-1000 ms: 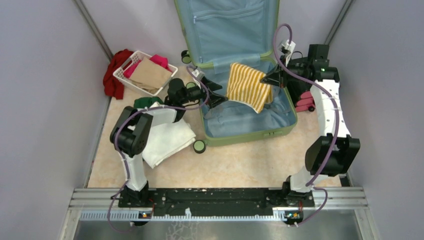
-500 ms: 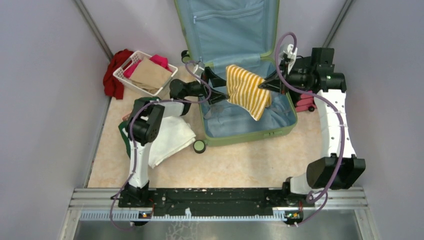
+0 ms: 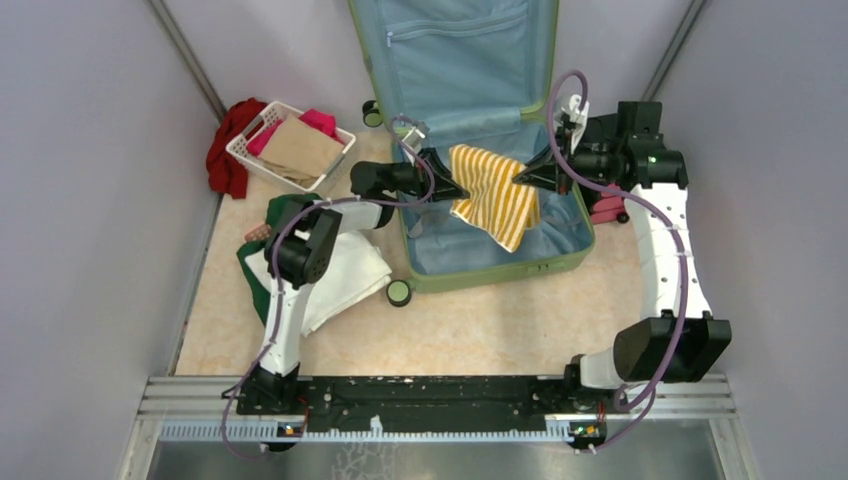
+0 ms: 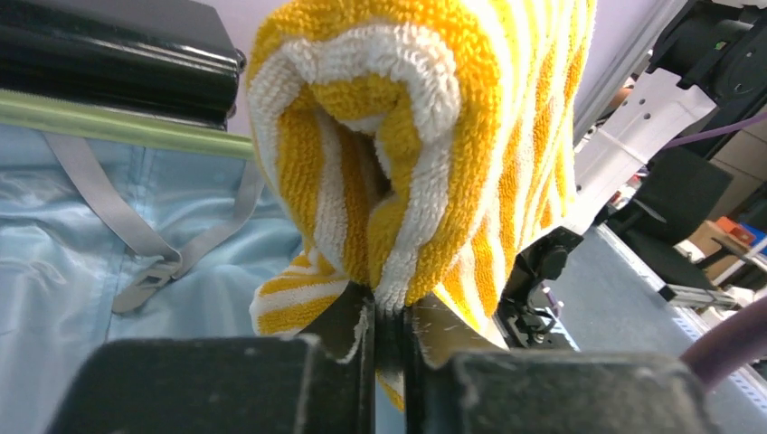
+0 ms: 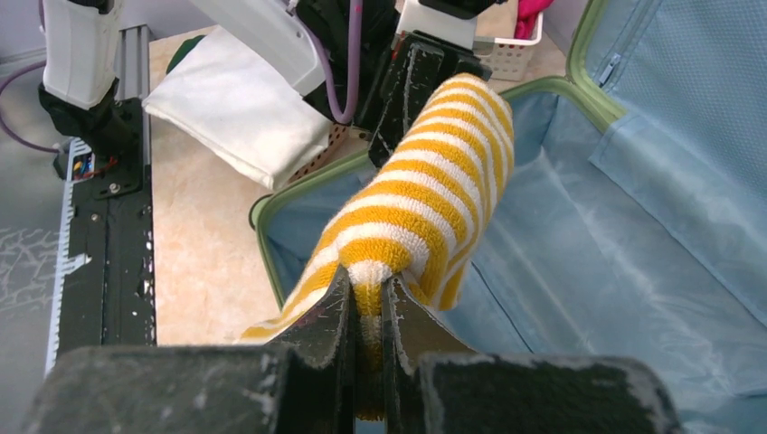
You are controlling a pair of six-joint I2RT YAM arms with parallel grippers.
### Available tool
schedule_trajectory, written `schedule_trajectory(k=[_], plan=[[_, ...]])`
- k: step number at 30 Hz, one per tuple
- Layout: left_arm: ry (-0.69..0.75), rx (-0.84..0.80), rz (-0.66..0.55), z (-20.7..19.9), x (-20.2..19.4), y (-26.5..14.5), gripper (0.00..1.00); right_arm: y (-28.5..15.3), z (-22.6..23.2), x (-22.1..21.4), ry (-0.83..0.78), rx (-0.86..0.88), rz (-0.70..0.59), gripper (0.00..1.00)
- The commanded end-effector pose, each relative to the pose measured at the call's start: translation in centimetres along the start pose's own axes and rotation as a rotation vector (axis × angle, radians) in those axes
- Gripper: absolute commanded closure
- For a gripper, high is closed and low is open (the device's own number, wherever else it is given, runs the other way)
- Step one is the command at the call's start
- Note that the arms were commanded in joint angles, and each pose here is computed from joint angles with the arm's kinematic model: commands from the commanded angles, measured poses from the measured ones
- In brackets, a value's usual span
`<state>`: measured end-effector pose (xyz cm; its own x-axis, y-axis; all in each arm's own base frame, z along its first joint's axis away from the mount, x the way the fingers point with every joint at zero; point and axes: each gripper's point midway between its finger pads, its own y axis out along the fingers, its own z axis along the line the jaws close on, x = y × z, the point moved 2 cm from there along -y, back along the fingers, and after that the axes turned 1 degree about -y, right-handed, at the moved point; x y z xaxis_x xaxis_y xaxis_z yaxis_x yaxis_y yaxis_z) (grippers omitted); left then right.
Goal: Open, take out, and arrange the luggage
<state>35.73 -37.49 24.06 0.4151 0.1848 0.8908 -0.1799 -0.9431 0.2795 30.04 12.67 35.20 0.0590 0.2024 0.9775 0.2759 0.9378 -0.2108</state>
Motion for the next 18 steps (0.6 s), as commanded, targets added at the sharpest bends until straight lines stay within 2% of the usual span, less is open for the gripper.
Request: schedule_trajectory(k=[1, 10, 13, 18], plan=[[0.112, -0.109, 0.0, -2.6, 0.2, 0.2, 1.0, -0.3, 0.2, 2.1, -0.093, -0.017, -0.043, 1.0], [0.129, 0.046, -0.133, -6.5, 4.2, -2.0, 1.0, -0.4, -3.2, 0.3, -0.049, -0.189, 0.027, 1.0], [0.076, 0.134, -0.134, -7.6, 4.8, -2.2, 1.0, -0.1, -3.6, 0.5, -0.027, -0.198, 0.01, 1.0], [-0.116, 0.342, -0.105, -8.2, 5.0, -3.1, 1.0, 1.7, -3.2, 1.7, 0.0, -0.167, -0.037, 1.0]])
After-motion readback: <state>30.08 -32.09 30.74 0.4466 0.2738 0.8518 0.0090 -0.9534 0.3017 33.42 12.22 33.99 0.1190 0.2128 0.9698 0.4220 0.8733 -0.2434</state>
